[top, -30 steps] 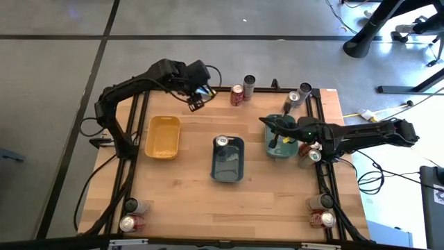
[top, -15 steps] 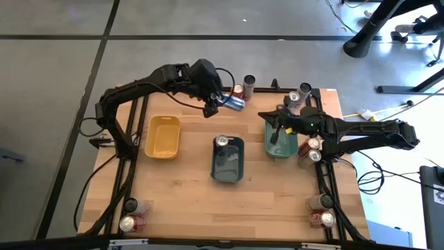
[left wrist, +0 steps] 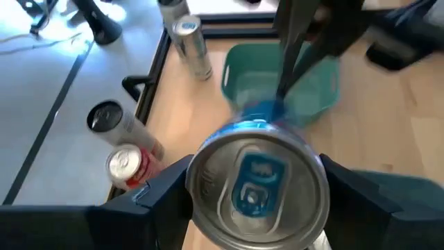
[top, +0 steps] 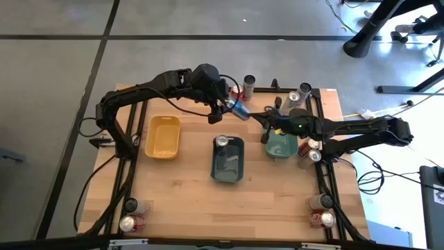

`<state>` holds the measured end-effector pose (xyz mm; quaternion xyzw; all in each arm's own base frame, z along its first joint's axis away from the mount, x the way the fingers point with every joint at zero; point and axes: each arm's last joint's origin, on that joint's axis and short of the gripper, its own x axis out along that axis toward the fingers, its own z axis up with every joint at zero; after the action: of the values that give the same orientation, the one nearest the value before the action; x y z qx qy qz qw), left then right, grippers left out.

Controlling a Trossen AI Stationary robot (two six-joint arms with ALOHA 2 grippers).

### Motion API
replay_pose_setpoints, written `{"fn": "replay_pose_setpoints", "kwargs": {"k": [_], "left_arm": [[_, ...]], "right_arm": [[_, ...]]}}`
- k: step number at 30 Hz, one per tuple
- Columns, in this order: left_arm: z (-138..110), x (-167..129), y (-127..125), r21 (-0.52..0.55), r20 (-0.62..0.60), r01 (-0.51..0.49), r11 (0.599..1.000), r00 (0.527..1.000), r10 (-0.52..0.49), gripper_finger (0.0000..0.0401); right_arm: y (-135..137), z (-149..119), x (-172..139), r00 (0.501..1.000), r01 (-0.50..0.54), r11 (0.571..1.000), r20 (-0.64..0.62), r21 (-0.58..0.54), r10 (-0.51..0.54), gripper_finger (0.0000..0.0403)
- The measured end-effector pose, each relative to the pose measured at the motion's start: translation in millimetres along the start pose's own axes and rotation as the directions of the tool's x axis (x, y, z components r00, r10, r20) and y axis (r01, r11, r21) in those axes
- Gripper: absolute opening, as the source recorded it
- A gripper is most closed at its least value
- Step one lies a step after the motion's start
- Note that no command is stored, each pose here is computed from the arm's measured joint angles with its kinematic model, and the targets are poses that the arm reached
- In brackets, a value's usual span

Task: Sort soda cans
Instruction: Put the blue soda can into blue bin

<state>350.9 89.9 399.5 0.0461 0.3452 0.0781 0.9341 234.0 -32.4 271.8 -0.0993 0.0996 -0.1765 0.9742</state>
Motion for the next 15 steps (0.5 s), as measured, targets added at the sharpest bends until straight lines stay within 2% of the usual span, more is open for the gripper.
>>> {"fn": "replay_pose_setpoints", "kwargs": {"k": [15], "left_arm": [[17.3, -1.1, -11.8, 0.026, 0.159, 0.014, 1.000, 0.987, -0.018, 0.0246]], "right_arm": [[4.4, -4.5, 10.4, 1.000, -0.018, 1.000, 0.004, -0.001, 0.018, 0.0005]]}}
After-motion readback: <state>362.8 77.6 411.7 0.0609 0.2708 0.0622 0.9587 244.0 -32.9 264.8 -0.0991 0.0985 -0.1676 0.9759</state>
